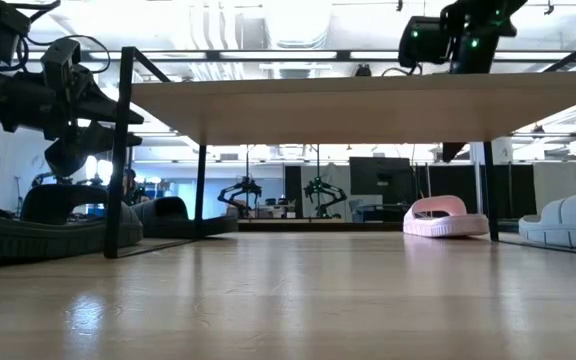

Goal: Pick and place slides into the shelf
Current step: Put the top pink slide under the shelf

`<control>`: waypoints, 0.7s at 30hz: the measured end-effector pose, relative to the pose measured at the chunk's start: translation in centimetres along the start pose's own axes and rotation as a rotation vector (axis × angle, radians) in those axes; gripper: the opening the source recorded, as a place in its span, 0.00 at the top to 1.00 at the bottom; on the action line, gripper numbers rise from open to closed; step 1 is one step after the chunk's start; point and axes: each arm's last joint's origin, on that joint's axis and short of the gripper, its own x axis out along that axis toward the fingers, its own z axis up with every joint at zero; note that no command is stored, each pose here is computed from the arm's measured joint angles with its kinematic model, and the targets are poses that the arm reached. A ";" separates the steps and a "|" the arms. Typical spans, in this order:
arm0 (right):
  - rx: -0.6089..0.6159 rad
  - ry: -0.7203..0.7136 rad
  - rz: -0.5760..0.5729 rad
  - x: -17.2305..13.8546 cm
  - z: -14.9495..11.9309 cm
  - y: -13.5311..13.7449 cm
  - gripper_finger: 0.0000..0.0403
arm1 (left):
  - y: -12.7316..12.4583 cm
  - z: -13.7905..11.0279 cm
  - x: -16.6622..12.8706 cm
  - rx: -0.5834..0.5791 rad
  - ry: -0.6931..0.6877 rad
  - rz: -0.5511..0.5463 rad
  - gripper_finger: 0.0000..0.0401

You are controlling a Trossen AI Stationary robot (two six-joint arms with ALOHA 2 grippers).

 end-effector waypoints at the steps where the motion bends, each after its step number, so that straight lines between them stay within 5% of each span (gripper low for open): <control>1: -0.009 -0.015 -0.002 0.2 0.2 0.1 0.48 | 0.0 0.0 0.0 0.000 0.000 0.000 0.59; 21: -0.221 0.091 0.081 5.9 2.1 0.5 0.48 | 0.0 0.0 0.0 0.000 0.000 0.000 0.59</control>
